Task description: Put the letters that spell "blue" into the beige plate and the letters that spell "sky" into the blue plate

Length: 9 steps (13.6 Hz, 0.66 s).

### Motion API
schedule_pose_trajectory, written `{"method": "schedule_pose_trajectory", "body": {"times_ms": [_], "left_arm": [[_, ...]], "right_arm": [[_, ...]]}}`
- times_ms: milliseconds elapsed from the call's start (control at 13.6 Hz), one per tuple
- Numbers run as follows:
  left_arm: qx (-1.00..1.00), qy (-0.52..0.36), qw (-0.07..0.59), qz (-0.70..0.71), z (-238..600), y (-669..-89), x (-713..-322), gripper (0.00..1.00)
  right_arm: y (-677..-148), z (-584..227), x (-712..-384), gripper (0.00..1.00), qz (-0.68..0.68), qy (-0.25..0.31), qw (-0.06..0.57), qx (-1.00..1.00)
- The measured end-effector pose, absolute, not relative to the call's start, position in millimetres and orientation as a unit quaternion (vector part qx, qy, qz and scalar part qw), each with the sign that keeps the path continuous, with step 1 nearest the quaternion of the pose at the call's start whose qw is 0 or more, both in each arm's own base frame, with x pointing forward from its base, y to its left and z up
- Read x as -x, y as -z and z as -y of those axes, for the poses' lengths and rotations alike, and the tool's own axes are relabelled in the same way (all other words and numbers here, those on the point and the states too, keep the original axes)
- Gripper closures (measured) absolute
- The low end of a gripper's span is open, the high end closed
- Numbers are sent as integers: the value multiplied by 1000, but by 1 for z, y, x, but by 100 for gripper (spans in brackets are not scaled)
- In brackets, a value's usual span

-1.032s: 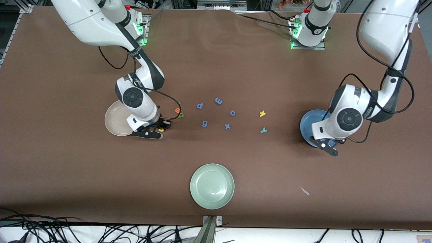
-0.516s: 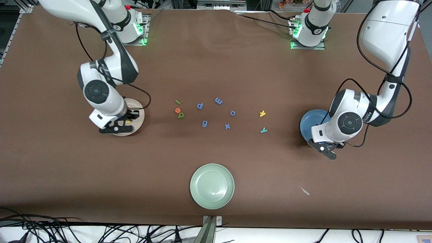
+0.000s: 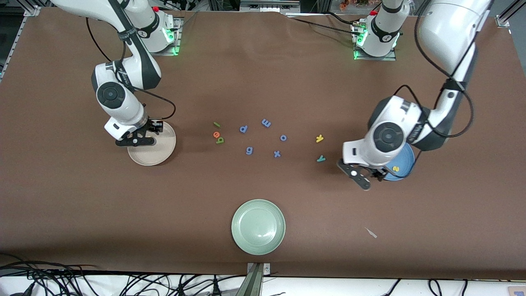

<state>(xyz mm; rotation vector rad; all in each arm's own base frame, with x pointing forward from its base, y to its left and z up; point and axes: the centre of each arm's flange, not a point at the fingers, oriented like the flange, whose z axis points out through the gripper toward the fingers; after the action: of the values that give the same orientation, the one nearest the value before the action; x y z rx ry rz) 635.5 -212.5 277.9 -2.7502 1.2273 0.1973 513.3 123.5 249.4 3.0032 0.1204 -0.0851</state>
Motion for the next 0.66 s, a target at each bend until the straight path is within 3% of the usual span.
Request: {"method": "schedule_pose_trajectory", "body": {"times_ms": [369, 663], "left_arm": [[903, -85, 53, -418, 299, -229, -606, 0], [899, -85, 40, -427, 316, -195, -597, 0]], "right_arm": [[-264, -251, -491, 30, 53, 24, 53, -997], [-235, -311, -482, 26, 126, 30, 22, -991]]}}
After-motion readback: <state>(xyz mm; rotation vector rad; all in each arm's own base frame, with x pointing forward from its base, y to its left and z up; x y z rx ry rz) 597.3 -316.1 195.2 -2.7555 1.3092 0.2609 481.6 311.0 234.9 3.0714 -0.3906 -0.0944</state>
